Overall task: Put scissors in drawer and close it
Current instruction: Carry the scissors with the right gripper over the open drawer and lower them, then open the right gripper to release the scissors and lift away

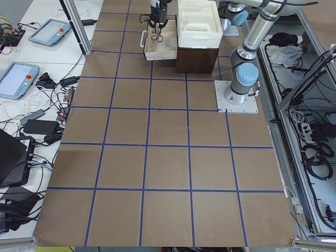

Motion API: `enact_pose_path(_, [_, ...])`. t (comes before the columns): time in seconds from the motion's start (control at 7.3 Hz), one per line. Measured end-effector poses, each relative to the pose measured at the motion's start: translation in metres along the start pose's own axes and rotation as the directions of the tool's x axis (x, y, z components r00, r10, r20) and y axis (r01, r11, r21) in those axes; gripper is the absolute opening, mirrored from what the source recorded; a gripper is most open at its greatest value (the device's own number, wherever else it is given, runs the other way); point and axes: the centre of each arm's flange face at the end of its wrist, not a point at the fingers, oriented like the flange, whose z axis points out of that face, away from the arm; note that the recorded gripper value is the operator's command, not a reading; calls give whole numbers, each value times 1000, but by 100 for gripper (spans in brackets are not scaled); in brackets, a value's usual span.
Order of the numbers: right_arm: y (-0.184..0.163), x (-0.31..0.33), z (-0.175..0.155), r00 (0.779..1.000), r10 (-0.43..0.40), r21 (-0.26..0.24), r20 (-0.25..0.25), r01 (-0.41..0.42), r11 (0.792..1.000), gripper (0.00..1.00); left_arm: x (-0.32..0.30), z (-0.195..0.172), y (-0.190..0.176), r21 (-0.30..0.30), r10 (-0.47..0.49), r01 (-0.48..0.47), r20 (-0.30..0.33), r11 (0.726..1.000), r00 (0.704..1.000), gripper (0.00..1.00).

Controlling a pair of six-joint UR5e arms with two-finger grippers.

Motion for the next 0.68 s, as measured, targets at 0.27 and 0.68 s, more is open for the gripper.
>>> enact_pose_path(0.27, [0,-1,7,1000,5,-6,19,-5,1000,69,0,0,0,0,0,0,0,1000,1000,100])
enact_pose_path(0.68, [-2,-2,4,998,64,8,17,-65,998,100,0,0,0,0,0,0,0,1000,1000,100])
